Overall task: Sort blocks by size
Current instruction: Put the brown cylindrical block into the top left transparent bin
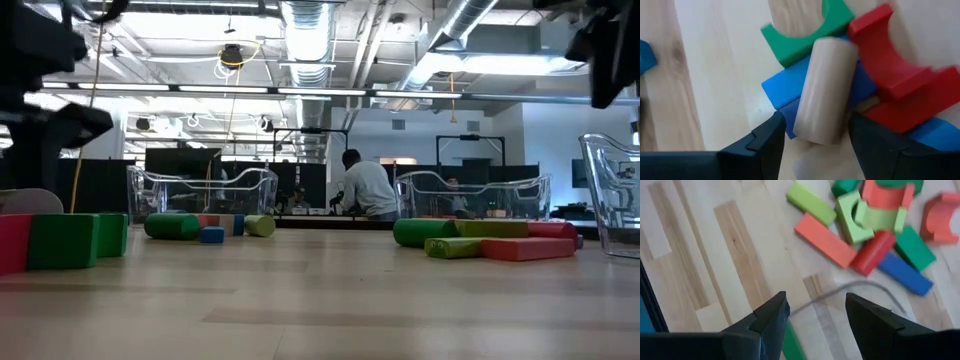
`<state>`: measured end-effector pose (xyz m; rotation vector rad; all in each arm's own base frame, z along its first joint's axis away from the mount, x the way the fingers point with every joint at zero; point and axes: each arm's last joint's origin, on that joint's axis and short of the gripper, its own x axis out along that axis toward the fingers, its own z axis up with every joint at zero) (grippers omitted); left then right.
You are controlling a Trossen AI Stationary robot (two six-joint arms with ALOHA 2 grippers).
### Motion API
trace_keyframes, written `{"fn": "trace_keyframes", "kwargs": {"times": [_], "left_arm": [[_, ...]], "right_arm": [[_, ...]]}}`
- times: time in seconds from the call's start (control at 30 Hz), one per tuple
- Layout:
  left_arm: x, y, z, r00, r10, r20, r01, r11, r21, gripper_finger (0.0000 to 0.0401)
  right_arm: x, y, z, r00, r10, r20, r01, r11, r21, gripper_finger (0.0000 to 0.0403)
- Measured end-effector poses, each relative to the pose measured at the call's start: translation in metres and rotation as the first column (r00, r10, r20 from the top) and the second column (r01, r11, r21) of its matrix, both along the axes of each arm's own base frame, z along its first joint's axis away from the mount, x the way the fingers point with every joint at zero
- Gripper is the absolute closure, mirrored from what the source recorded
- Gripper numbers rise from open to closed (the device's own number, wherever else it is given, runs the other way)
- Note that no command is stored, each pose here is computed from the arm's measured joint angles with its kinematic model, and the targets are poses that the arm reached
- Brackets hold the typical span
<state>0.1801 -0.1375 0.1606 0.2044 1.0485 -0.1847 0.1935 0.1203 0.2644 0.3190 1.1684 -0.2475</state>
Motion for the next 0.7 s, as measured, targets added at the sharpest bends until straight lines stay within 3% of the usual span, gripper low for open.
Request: {"fn": "trace_keyframes", "kwargs": {"times": [0.23, 0.53, 0.7], "left_arm": [[0.007, -0.004, -0.011, 1.000, -0.021, 0.010, 0.020, 0.999, 0.037, 0.0202], [0.007, -0.004, -0.006, 0.997, -0.062, 0.041, 0.060, 0.997, 0.044, 0.0276], [0.009, -0.003, -0.003, 0.996, -0.074, 0.049, 0.072, 0.996, 0.053, 0.0276]], "right_arm": [[0.005, -0.001, 0.001, 0.999, 0.028, 0.038, -0.028, 1.000, -0.005, 0.0173], [0.008, 0.001, 0.002, 0.996, 0.061, 0.069, -0.061, 0.998, -0.009, 0.0173], [0.013, 0.004, 0.006, 0.984, 0.110, 0.140, -0.108, 0.994, -0.020, 0.0173]]}}
